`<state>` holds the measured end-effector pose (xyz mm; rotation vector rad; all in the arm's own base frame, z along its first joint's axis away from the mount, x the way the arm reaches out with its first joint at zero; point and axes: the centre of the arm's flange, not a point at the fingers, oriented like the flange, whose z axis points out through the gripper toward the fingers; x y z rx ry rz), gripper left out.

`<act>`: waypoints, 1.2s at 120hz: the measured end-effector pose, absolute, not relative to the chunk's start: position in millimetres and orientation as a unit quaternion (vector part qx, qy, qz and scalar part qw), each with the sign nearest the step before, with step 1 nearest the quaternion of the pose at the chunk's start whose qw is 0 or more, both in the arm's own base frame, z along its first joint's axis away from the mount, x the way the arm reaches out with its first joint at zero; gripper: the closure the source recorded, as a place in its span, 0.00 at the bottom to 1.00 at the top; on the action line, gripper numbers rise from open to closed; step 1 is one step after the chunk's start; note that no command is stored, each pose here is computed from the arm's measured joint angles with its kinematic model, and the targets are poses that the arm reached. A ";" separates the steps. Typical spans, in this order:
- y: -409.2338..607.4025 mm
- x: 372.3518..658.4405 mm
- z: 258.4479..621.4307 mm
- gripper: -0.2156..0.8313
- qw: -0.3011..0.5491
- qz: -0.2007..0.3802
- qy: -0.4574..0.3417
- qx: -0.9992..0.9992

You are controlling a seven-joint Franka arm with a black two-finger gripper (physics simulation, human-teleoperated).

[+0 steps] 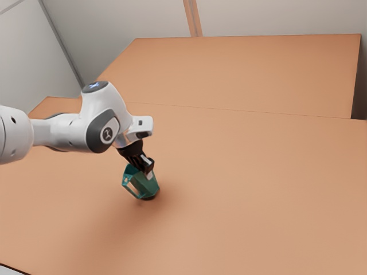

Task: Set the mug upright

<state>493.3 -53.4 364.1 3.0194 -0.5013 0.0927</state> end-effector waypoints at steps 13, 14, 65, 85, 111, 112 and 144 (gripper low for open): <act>-55.2 492.9 360.5 0.93 0.040 0.031 -0.153 0.987; -55.7 492.9 360.3 0.93 0.041 0.031 -0.153 0.987; -75.7 490.6 370.1 0.51 0.035 0.044 -0.155 0.986; -79.9 492.1 400.9 0.36 0.023 0.059 -0.158 0.985; -68.9 526.8 486.2 0.26 0.016 0.102 -0.163 0.981; -67.9 529.2 490.4 0.26 0.017 0.104 -0.162 0.981; -60.9 566.4 600.0 0.22 0.022 0.106 -0.171 0.979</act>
